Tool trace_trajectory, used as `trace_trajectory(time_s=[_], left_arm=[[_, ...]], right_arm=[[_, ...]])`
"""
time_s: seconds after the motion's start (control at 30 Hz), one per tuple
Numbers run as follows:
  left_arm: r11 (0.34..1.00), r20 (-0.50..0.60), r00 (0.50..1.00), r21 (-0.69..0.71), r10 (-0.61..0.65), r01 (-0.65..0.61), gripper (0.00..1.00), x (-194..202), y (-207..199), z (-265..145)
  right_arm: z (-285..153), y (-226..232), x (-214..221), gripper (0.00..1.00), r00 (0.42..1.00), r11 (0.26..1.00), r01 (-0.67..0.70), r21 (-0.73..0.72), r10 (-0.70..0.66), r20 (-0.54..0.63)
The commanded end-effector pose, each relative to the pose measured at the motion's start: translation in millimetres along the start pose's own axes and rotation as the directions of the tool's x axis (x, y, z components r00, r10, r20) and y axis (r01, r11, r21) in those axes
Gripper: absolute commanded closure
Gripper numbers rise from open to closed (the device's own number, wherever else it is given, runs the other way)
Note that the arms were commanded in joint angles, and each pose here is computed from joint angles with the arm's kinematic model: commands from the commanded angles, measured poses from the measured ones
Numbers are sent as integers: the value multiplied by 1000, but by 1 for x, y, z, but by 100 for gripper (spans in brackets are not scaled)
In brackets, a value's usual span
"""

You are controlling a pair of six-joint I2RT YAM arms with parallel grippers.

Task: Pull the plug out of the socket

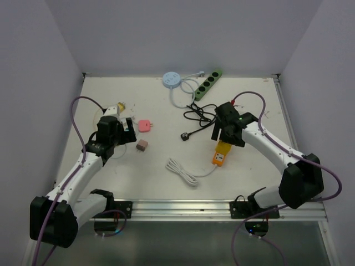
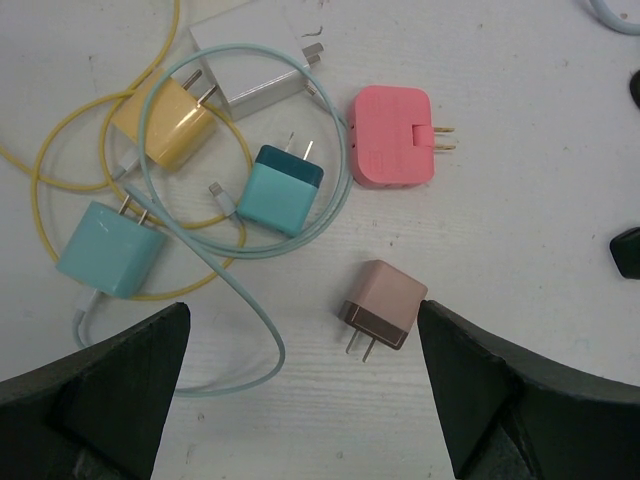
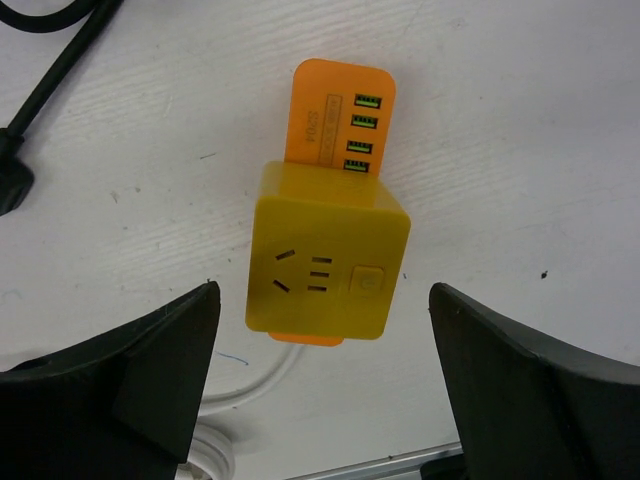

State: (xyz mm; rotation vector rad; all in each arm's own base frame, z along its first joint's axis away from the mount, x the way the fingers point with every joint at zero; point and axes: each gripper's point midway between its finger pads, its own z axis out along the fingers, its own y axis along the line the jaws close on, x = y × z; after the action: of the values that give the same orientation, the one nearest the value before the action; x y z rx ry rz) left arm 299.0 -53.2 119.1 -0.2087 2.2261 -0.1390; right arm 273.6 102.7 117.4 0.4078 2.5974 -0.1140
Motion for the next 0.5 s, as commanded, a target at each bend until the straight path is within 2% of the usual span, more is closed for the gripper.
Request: trace_trajectory(time_s=[0.0, 0.1, 0.2, 0.23, 0.3, 0.43, 0.47], left_arm=[[999, 48, 999, 27, 18, -19, 1, -12, -7, 1], [999, 53, 998, 27, 17, -19, 1, -13, -7, 0], [999, 61, 998, 28, 17, -19, 1, -15, -7, -1], [999, 58, 998, 30, 18, -20, 1, -15, -7, -1], [999, 59, 998, 34, 18, -20, 1, -16, -8, 0], [999, 55, 998, 45, 18, -20, 1, -15, -10, 0], [999, 57, 998, 46, 19, -22, 1, -16, -11, 0]], right_arm=[[20, 16, 5, 13, 997, 998, -68, -19, 67, -35], [31, 22, 9, 25, 997, 998, -63, -22, 62, -53], [41, 31, 19, 45, 995, 999, -22, -45, 17, -99], [42, 37, 23, 56, 992, 997, -4, -71, -4, -123], [41, 50, 25, 66, 992, 993, 22, -120, -36, -124], [26, 92, 35, 85, 976, 960, 166, -224, -193, -105], [29, 100, 44, 87, 964, 953, 199, -229, -232, -126]])
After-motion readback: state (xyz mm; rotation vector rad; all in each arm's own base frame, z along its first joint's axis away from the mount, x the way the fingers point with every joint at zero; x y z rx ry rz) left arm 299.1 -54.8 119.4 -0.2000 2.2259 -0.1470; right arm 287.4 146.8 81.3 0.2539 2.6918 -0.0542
